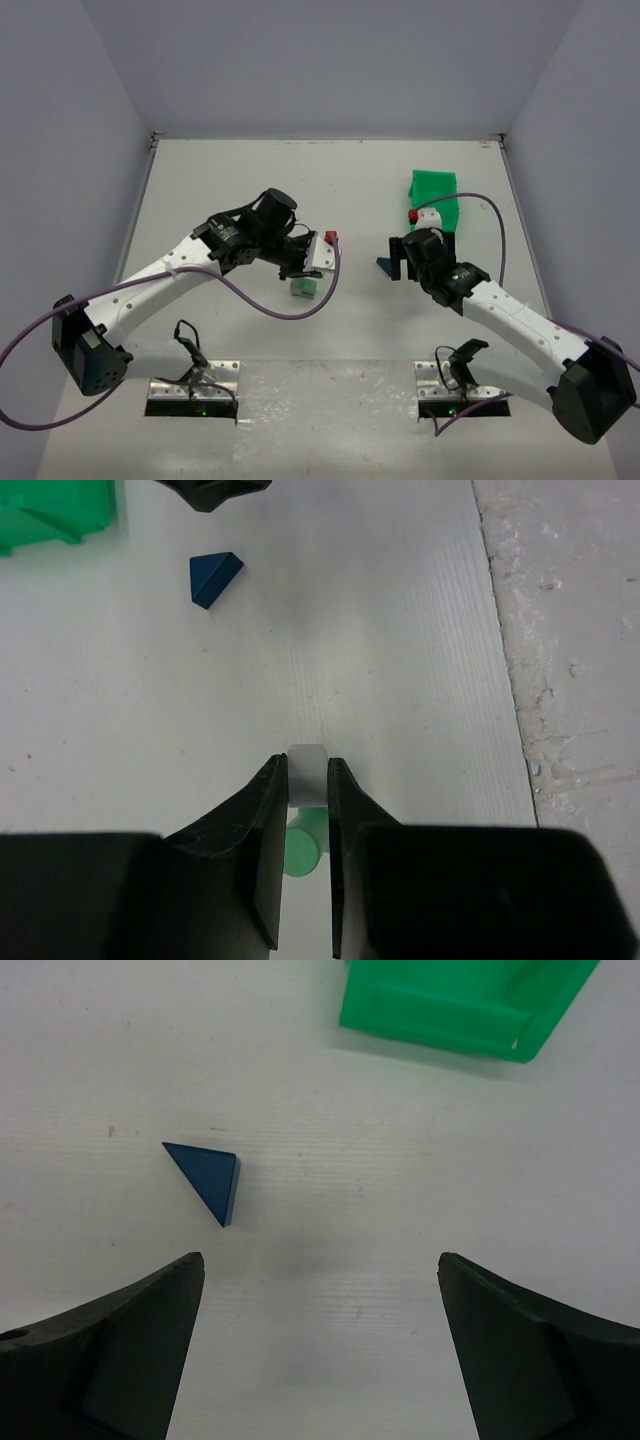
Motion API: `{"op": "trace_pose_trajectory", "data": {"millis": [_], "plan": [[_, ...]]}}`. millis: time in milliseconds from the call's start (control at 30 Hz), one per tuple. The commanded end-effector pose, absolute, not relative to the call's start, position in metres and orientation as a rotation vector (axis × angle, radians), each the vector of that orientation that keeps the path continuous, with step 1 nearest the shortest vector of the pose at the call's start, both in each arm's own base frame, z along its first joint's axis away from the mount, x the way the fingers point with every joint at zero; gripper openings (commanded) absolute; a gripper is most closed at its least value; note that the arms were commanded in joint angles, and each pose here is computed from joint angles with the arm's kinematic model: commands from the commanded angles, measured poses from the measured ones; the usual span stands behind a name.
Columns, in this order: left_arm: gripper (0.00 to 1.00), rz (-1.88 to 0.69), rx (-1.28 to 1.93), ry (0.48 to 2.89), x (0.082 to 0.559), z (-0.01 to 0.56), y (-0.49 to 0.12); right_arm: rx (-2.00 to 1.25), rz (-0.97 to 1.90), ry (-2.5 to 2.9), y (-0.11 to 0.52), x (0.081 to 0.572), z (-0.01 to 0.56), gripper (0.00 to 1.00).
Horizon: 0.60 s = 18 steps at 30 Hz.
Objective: Build the wood block tower
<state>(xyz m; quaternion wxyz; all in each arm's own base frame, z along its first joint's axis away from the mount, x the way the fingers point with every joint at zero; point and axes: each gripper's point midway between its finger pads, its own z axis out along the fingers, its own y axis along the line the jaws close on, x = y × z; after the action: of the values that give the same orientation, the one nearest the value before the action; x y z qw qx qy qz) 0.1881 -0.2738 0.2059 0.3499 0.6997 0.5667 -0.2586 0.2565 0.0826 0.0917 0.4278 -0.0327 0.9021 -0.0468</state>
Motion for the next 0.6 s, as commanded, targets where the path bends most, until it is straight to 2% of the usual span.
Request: {"op": "trace_pose_trajectory", "data": {"millis": [0, 567], "plan": [[0.0, -0.731, 1.87, 1.402, 0.183, 0.199, -0.282, -0.082, -0.018, 2.266, 0.104, 0.267, 0.101, 0.99], [0.0, -0.74, 1.943, 1.484, 0.203, 0.162, -0.277, -0.101, -0.055, 2.283, 0.098, 0.263, 0.092, 0.99]]}}
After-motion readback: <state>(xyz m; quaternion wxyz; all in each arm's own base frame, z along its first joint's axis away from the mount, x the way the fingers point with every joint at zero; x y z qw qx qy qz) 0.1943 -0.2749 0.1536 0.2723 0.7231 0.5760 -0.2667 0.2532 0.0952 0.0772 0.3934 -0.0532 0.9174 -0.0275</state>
